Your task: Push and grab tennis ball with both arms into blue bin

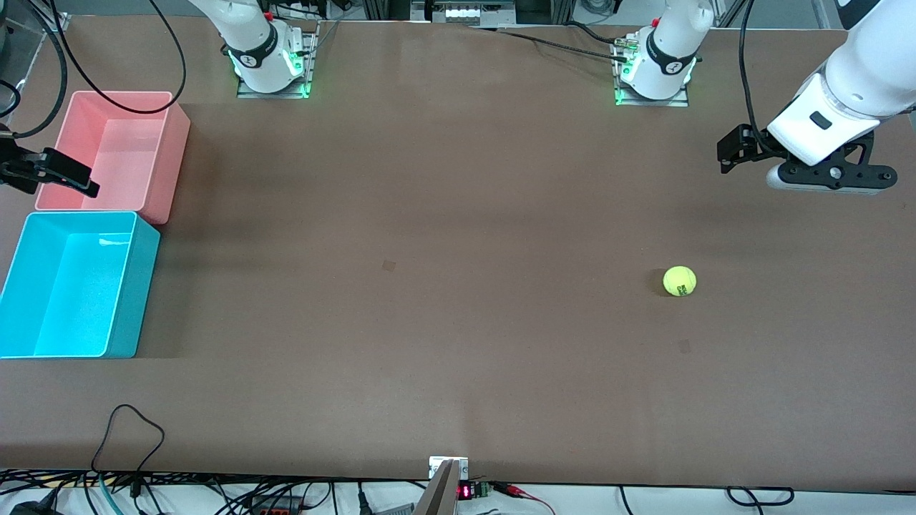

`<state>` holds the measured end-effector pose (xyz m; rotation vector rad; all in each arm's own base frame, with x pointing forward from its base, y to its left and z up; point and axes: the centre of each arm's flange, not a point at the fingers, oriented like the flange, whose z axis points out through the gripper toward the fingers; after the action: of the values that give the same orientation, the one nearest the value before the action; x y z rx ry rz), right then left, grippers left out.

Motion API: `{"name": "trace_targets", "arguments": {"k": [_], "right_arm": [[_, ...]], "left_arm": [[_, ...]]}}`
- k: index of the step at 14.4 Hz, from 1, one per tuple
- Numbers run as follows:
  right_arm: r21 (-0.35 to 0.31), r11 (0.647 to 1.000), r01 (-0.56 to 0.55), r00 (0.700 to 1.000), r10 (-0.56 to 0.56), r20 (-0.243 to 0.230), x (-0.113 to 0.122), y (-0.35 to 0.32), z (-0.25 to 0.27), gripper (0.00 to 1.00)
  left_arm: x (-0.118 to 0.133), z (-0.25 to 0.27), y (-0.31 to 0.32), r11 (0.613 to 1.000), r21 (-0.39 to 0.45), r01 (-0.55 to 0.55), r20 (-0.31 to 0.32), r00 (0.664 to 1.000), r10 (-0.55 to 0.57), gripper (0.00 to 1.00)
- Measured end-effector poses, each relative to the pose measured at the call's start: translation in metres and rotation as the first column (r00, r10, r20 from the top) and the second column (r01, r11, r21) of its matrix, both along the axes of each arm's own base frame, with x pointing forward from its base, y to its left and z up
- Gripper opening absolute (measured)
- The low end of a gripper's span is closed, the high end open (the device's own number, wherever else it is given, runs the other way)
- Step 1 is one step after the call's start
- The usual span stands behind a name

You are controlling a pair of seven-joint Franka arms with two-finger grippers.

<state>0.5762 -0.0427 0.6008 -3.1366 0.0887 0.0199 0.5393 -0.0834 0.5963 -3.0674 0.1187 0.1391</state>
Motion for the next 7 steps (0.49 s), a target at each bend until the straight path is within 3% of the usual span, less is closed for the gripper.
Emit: {"name": "trace_targets", "arguments": {"k": [7], "right_arm": [[0.000,1.000,0.000,1.000,0.000,-0.001,0.0003,-0.0001,-0.0006,1.00]], "left_arm": [[0.0006,-0.0001,0.0048,1.000,0.000,-0.012,-0.001,1.000,0.012,1.00]]}}
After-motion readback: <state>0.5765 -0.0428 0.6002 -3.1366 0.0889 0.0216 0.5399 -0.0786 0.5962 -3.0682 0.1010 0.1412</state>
